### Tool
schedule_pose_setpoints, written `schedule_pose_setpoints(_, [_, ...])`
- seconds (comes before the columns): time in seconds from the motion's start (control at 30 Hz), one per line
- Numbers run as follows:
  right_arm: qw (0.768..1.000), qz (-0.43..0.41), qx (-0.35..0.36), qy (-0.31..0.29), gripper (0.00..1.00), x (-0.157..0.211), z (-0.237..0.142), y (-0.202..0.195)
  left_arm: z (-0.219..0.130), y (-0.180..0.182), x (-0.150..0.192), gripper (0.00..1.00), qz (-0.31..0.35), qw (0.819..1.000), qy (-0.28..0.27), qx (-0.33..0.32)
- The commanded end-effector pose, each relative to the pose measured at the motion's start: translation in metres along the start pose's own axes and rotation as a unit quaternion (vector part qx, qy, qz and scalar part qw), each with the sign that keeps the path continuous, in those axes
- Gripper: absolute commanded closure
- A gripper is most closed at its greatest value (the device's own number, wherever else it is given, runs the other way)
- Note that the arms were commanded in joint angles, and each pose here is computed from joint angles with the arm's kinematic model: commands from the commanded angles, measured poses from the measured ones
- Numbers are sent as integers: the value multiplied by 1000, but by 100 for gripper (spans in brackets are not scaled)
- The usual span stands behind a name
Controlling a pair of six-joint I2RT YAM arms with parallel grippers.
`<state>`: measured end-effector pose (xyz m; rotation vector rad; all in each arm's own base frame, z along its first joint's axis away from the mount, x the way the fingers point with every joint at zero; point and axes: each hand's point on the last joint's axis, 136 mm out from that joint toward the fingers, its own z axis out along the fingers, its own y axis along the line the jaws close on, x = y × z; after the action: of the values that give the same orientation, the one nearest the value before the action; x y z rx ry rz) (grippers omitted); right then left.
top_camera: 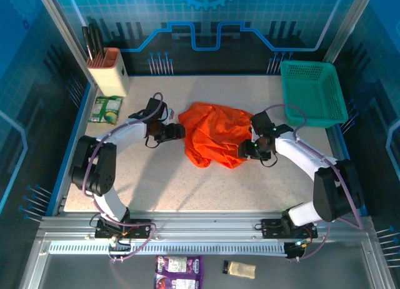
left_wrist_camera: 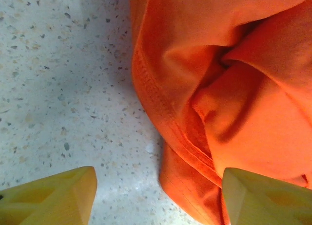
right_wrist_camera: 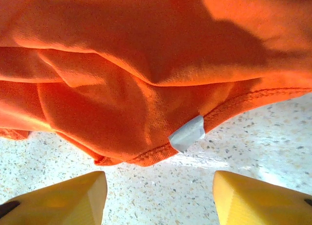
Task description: Fold the inside-out t-shirt
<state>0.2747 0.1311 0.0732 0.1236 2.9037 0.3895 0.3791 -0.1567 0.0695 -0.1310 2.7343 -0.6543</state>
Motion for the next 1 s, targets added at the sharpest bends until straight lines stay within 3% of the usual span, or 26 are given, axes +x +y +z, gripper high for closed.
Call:
schedule_pose_setpoints(0.0, [998,13,-68,-10,38,-7,16,26,9,-8,-21,34,7,1000,-8,22])
schedule_pose_setpoints(0.17, [995,33,-96,-6,38,-5,40,33,28,-8,-31,37,3,999,8,32])
schedule_pose_setpoints(0.3, [996,43,-74,-15,58,-7,44,24,39,-9,-36,48,1,999,15,39])
schedule_pose_setpoints(0.4, [996,50,-65,-31,79,-14,39,18,45,-9,-38,63,-2,999,17,42])
schedule_pose_setpoints(0.47, [996,51,-61,-47,92,-21,32,16,44,-10,-42,80,0,999,9,43])
schedule_pose_setpoints(0.57, [994,44,-56,-77,100,-31,10,15,27,-15,-54,100,2,998,-25,50])
schedule_pose_setpoints(0.67, [991,31,-52,-120,100,-45,-31,17,-20,-27,-75,100,1,994,-86,69])
schedule_pose_setpoints(0.77, [983,14,-50,-176,100,-57,-88,19,-90,-46,-94,100,13,983,-157,99])
schedule_pose_setpoints(0.97, [948,-26,-33,-315,100,-66,-235,13,-252,-82,-104,100,54,939,-303,150])
